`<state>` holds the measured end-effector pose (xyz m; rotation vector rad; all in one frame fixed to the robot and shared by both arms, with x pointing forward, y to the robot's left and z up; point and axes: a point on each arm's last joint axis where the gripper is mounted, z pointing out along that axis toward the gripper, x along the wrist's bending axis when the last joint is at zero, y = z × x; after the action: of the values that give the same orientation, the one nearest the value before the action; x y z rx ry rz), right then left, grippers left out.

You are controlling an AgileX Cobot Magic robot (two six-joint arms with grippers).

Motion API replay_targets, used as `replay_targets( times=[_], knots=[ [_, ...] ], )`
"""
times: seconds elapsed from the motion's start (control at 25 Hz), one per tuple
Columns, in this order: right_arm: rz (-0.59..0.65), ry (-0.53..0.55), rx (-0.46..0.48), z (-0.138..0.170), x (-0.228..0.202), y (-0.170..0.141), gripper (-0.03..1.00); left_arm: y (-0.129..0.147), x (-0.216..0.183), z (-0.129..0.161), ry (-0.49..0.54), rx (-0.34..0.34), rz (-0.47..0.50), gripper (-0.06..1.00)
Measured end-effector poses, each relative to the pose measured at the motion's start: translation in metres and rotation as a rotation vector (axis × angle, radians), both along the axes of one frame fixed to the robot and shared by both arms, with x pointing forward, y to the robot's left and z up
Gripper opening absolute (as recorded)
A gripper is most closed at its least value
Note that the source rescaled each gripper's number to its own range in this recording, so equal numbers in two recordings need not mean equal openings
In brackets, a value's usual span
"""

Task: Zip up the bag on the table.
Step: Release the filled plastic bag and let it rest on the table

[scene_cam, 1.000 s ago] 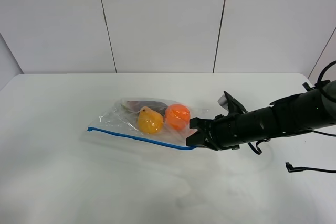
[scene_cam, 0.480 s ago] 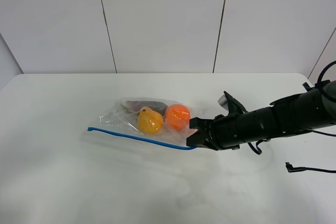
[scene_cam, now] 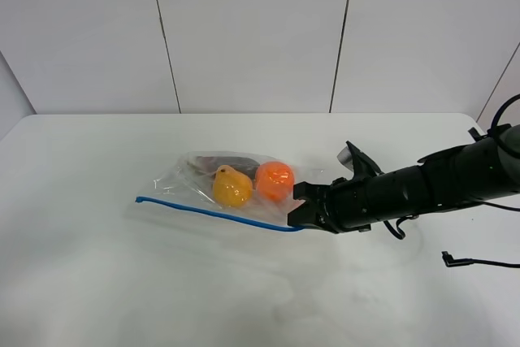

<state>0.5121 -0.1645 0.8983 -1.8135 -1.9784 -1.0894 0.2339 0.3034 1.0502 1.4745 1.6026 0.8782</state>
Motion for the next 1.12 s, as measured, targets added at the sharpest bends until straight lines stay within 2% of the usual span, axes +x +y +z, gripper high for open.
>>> replay_targets(
  times=[0.04,0.12,0.16,0.2,0.28,0.4,0.76,0.96,1.12],
  knots=[
    [0.001,-0.001,0.0,0.0,0.0,0.0,0.38,0.0,0.0,0.0,0.0,0.0,0.0,0.96],
    [0.001,-0.001,0.0,0.0,0.0,0.0,0.69,0.0,0.0,0.0,0.0,0.0,0.0,0.96],
    [0.001,-0.001,0.0,0.0,0.0,0.0,0.8,0.0,0.0,0.0,0.0,0.0,0.0,0.96],
    [0.001,-0.001,0.0,0.0,0.0,0.0,0.88,0.0,0.0,0.0,0.0,0.0,0.0,0.96],
    [0.001,-0.001,0.0,0.0,0.0,0.0,0.97,0.0,0.0,0.0,0.0,0.0,0.0,0.96],
    [0.001,-0.001,0.0,0.0,0.0,0.0,1.0,0.0,0.0,0.0,0.0,0.0,0.0,0.96],
    [0.046,-0.015,-0.025,0.001,-0.002,-0.001,1.0,0.0,0.0,0.0,0.001,0.001,0.0,0.96],
    [0.058,-0.074,-0.039,0.016,-0.003,-0.005,1.0,0.0,0.0,-0.001,0.004,0.001,0.0,0.96],
    [0.019,-0.129,-0.065,0.032,0.001,-0.02,1.0,0.0,0.0,-0.001,0.004,0.001,0.0,0.96]
  ],
)
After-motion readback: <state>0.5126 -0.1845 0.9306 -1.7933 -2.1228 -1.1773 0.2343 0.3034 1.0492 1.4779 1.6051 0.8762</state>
